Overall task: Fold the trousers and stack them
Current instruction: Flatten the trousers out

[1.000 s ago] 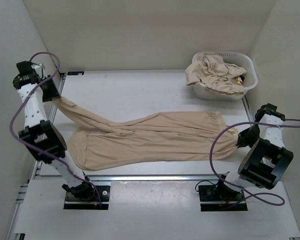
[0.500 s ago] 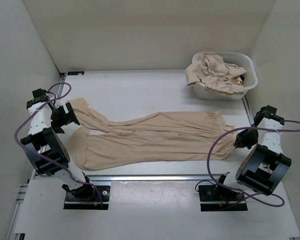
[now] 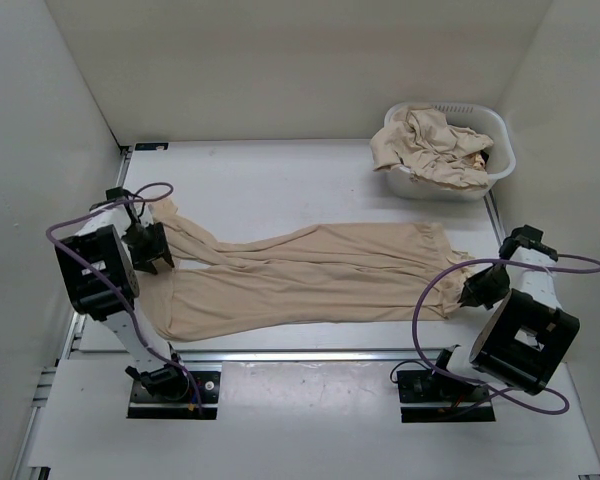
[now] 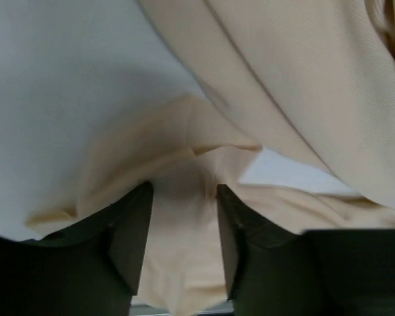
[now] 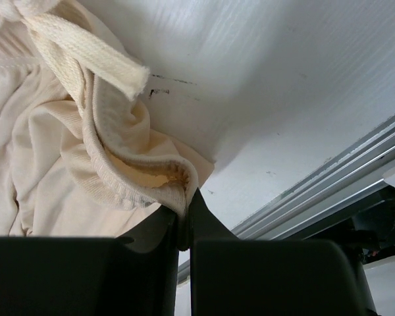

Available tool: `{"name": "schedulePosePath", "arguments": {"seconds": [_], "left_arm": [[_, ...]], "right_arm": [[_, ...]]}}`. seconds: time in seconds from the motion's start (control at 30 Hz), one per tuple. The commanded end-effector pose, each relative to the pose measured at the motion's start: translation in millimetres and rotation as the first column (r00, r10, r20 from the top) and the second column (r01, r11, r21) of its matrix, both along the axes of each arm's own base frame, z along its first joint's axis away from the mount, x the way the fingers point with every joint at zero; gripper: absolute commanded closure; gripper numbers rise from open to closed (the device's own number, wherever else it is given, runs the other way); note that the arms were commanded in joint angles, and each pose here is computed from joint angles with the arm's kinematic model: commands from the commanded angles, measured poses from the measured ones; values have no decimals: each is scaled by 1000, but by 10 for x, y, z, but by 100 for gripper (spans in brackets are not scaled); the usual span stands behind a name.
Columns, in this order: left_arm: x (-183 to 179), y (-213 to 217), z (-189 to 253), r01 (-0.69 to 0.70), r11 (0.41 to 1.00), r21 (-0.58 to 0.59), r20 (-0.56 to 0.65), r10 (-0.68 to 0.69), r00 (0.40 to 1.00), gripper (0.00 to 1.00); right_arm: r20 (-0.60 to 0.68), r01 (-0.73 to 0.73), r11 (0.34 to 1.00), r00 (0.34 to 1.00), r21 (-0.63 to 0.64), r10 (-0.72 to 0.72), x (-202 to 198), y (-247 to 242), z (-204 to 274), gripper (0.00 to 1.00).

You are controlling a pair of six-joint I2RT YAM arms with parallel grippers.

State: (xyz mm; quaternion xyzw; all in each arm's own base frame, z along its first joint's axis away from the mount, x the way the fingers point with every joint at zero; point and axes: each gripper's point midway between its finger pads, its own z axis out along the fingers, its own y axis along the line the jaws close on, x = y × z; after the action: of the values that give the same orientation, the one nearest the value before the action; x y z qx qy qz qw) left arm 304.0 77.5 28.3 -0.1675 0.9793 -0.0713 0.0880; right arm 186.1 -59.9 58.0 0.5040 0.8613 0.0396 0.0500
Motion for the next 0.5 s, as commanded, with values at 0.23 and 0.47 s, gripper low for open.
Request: {"name": "schedulePosePath", "arguments": {"seconds": [0.23, 0.47], "left_arm": [[353, 236, -160, 49, 970, 238, -6, -49, 999, 86], [385, 595, 674, -76, 902, 426, 166, 5, 986, 86]], "right_arm": [[6, -10, 1000, 1000, 12, 10, -9, 26, -92, 100], [14, -3, 998, 1000, -62, 3, 77, -141, 62, 100]]}}
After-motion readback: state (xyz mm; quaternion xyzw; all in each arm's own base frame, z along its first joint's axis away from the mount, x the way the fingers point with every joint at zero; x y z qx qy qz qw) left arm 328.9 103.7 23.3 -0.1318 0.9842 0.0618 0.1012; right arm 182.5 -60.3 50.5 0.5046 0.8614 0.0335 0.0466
